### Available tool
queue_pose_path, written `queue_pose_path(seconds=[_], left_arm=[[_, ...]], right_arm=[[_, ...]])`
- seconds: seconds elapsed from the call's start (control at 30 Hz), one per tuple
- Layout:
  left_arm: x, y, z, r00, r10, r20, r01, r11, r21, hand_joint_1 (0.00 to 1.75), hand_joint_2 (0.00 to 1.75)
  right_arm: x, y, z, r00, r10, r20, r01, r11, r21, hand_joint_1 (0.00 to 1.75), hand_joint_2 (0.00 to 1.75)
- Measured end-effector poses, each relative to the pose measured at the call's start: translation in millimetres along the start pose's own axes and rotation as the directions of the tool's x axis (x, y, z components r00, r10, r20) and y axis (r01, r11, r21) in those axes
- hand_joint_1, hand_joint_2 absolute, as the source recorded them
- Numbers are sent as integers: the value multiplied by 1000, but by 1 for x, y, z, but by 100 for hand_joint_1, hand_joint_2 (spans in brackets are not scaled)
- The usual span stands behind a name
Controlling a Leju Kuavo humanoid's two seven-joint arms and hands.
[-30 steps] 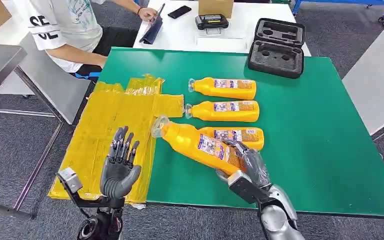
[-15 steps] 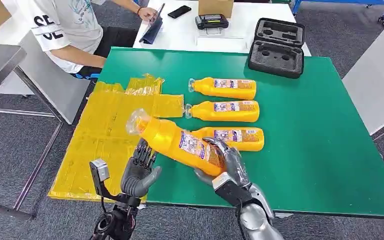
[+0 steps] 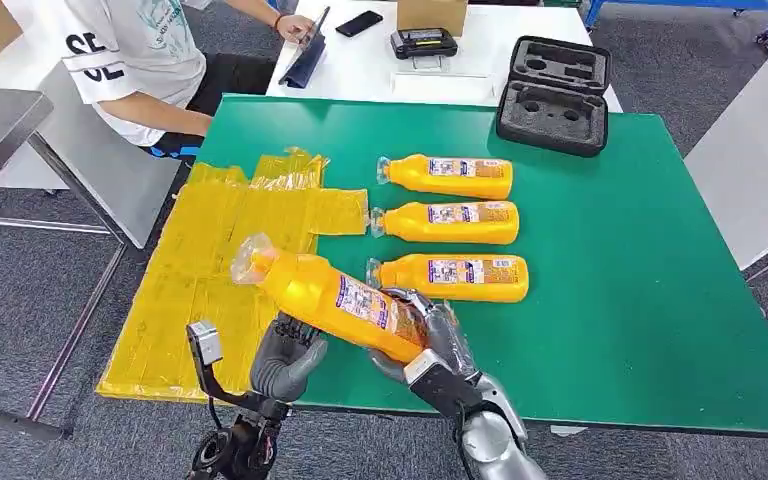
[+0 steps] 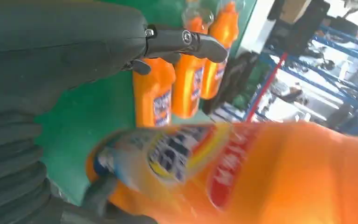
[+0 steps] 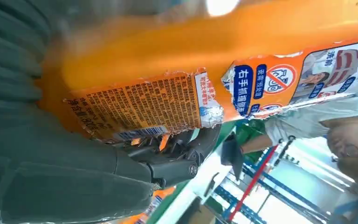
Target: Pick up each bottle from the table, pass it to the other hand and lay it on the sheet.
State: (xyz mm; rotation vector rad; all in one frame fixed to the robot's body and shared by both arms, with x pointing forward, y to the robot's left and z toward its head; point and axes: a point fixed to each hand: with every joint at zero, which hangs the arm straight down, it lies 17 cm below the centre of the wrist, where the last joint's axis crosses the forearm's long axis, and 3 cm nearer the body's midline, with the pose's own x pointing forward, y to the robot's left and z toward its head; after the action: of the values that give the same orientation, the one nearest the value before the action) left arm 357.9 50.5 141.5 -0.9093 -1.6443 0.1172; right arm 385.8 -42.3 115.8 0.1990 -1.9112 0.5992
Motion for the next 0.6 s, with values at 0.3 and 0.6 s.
queue_pose_path(seconds=[0.3,0.6], left_arm=[[1,-23,-1,1000,6,-7,-7,997,-73,0,175],[-4,-32,-1,998,-59,-22,56,991,-118,0,175]], right_arm=[[-15,7,8,999,-15,-42,16,1000,17,171,175],[-22,10,11,998,-23,-59,25,999,24,171,175]])
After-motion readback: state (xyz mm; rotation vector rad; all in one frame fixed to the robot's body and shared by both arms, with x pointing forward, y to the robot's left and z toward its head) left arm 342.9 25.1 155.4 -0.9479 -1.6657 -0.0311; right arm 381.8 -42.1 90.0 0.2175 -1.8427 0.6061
